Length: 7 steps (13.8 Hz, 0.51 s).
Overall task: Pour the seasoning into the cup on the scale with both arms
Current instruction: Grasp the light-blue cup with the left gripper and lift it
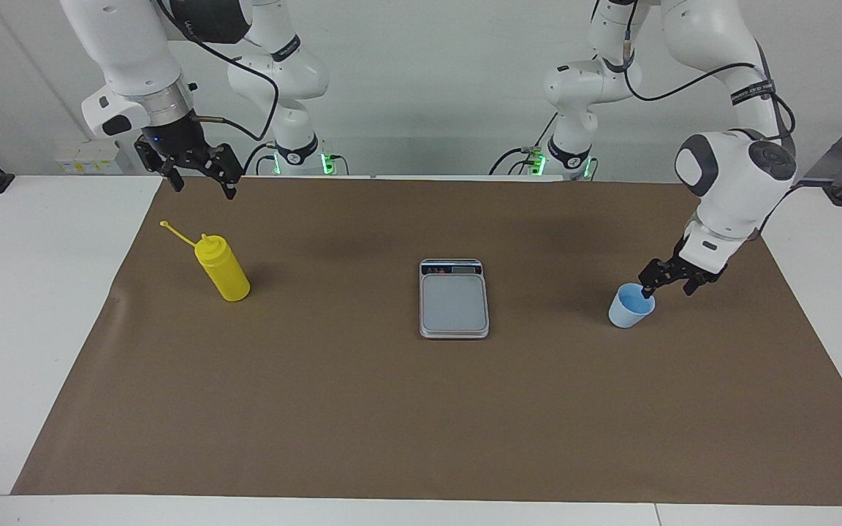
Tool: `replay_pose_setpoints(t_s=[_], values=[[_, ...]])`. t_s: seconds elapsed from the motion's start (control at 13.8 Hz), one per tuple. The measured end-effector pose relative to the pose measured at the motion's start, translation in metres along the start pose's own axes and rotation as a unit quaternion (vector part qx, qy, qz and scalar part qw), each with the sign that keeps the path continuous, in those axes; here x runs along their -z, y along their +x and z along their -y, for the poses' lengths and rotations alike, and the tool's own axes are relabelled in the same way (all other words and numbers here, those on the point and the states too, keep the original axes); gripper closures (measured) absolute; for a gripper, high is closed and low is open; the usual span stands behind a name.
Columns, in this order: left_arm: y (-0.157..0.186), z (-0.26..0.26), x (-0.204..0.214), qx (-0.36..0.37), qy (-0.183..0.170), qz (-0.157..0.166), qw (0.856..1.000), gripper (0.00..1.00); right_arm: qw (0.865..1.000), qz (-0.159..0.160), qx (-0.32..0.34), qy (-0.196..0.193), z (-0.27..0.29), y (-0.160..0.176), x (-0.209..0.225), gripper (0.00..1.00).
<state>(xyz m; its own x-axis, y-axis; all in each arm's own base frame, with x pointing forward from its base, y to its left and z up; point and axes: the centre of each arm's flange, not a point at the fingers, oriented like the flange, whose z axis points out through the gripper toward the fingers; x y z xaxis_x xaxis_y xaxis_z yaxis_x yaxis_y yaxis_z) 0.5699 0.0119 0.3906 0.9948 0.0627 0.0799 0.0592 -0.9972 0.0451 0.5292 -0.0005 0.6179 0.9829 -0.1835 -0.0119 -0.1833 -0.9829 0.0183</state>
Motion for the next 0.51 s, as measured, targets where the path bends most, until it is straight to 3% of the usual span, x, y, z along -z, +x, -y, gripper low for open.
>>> replay_pose_setpoints(t_s=[0.36,0.43,0.51], values=[[-0.017,0.000,-0.032,0.009,0.001,-0.003,1.000,0.00,1.000,0.000,0.000,0.000,0.000,0.000,0.000,0.00],[-0.017,0.000,-0.033,0.011,0.001,-0.002,1.000,0.07,1.000,0.000,0.001,0.000,0.000,0.000,0.000,0.00],[-0.017,-0.001,-0.033,0.015,0.001,-0.002,1.000,0.07,1.000,0.000,0.005,0.000,0.000,0.000,0.000,0.00]])
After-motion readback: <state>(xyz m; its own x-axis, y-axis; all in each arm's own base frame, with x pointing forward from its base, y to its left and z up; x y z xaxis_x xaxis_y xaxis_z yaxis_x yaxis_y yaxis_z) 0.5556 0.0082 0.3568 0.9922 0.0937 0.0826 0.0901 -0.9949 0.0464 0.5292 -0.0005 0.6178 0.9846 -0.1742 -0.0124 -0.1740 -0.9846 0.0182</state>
